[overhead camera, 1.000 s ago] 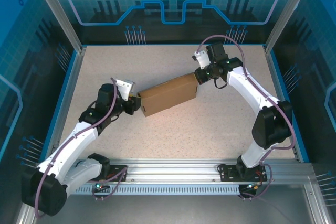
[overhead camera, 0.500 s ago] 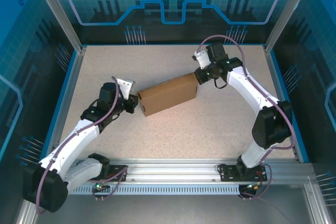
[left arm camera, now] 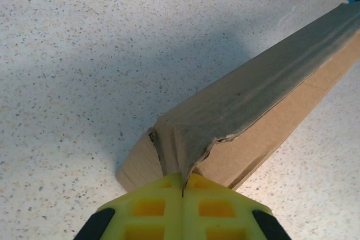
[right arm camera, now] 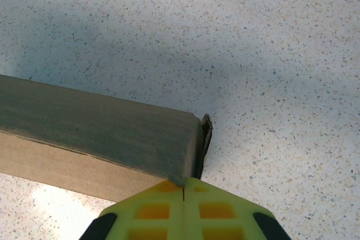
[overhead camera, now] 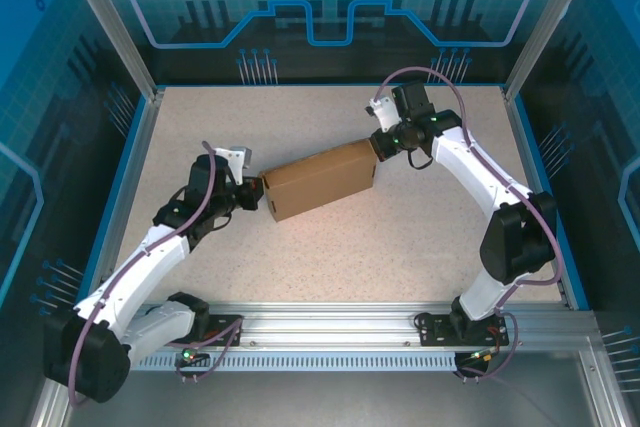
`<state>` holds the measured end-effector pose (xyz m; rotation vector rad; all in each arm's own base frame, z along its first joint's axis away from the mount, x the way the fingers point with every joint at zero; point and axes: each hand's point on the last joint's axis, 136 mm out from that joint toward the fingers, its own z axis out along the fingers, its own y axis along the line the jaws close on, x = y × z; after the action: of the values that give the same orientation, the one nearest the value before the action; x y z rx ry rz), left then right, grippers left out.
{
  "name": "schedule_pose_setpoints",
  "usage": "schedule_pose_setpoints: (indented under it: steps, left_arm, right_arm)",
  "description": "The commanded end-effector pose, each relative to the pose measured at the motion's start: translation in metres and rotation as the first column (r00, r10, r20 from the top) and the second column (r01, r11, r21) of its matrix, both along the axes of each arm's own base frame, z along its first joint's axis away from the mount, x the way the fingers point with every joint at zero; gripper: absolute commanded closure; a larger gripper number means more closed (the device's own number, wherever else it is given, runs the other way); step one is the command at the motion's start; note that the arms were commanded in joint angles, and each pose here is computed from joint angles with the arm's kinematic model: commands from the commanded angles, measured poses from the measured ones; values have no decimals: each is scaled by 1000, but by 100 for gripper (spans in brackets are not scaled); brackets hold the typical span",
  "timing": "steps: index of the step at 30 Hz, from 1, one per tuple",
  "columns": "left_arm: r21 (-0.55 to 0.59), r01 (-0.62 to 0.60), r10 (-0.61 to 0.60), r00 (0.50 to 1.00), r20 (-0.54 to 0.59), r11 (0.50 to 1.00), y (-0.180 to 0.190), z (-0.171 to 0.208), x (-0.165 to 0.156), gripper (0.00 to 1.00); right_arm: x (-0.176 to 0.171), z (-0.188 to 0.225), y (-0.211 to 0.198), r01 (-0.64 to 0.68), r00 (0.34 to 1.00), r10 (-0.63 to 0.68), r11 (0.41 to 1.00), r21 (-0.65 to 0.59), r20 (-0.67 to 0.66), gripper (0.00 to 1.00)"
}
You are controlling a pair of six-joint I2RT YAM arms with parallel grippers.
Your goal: Fold the paper box
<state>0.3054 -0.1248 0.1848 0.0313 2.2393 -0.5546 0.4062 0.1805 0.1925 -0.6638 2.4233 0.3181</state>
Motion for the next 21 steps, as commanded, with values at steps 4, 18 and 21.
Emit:
schedule_pose_setpoints:
  steps: [4, 18, 21]
  left_arm:
    - [-152, -17, 14, 1000, -20, 988, -12, 26, -5, 100]
    - [-396, -90, 49, 992, -112, 914, -29, 24, -3, 100]
    - [-409, -101, 58, 992, -116, 907, -28, 24, -3, 100]
  right_arm:
    - [-11, -10, 1, 2, 1000, -2, 1000, -8, -24, 98]
    - [-16, -19, 2, 0, 999, -1, 999, -34, -37, 98]
    - [-17, -21, 2, 1, 999, -2, 999, -37, -39, 98]
